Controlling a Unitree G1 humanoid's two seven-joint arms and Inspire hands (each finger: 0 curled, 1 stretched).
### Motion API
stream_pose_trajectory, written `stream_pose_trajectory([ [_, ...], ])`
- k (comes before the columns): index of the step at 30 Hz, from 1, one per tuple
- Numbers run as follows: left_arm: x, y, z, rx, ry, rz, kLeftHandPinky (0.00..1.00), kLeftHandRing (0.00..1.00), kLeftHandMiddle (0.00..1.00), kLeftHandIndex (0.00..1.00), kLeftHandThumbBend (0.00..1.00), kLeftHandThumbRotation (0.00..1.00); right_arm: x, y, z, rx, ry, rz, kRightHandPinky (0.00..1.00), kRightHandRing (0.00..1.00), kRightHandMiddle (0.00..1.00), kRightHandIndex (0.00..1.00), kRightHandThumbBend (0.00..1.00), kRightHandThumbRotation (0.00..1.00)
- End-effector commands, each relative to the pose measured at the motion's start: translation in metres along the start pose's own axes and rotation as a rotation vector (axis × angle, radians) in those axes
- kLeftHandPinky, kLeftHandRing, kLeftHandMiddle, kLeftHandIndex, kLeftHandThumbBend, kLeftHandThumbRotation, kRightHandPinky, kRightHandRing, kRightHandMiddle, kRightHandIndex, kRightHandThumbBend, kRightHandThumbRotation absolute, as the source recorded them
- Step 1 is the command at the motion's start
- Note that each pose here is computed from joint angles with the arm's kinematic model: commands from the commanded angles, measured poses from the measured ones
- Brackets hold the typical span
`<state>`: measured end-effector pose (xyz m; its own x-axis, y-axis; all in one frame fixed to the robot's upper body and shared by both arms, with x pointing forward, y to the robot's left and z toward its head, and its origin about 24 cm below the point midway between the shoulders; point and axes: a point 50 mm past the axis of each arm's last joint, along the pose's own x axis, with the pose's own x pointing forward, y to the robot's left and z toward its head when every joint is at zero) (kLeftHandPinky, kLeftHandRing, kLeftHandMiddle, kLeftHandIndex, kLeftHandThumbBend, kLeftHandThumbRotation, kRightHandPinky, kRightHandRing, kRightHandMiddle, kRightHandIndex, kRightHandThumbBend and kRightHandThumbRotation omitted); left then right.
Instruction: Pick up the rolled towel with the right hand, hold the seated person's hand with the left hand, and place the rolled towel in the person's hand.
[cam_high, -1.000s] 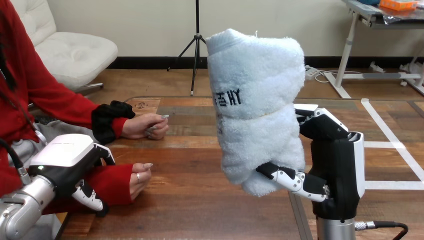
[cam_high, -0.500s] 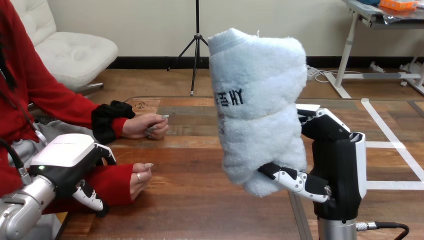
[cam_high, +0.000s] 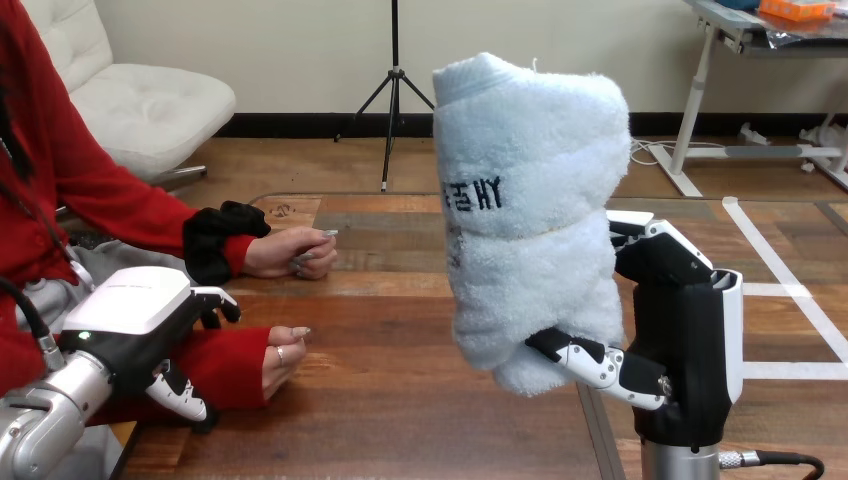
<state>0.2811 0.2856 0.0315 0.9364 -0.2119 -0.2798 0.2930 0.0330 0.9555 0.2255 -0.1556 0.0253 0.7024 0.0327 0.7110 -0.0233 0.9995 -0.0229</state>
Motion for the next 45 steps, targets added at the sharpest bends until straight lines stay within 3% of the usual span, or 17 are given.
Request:
stream_pose_trajectory([
  [1, 0.0033, 0.0056, 0.0003, 0.031, 0.002, 0.011, 0.64, 0.69, 0.75, 0.78, 1.00, 0.09, 0.0191, -0.0008, 0.0075, 0.002, -0.114, 0.001, 0.29, 0.37, 0.48, 0.57, 0.76, 0.20],
  [13, 0.0028, 0.0036, 0.0004, 0.009, 0.002, 0.001, 0.60, 0.63, 0.68, 0.72, 1.00, 0.06, 0.0195, -0.0011, 0.0077, 0.006, -0.115, -0.005, 0.29, 0.36, 0.49, 0.57, 0.75, 0.20],
  [33, 0.0045, 0.0026, 0.0026, -0.011, 0.002, -0.012, 0.42, 0.44, 0.48, 0.51, 0.97, 0.00, 0.0197, -0.0027, 0.0054, 0.002, -0.097, 0.003, 0.29, 0.37, 0.48, 0.57, 0.75, 0.19],
  [45, 0.0042, 0.0043, 0.0031, -0.020, -0.009, -0.002, 0.40, 0.40, 0.45, 0.47, 0.96, 0.00, 0.0177, -0.0028, 0.0002, 0.002, -0.049, 0.005, 0.29, 0.35, 0.49, 0.57, 0.75, 0.21],
])
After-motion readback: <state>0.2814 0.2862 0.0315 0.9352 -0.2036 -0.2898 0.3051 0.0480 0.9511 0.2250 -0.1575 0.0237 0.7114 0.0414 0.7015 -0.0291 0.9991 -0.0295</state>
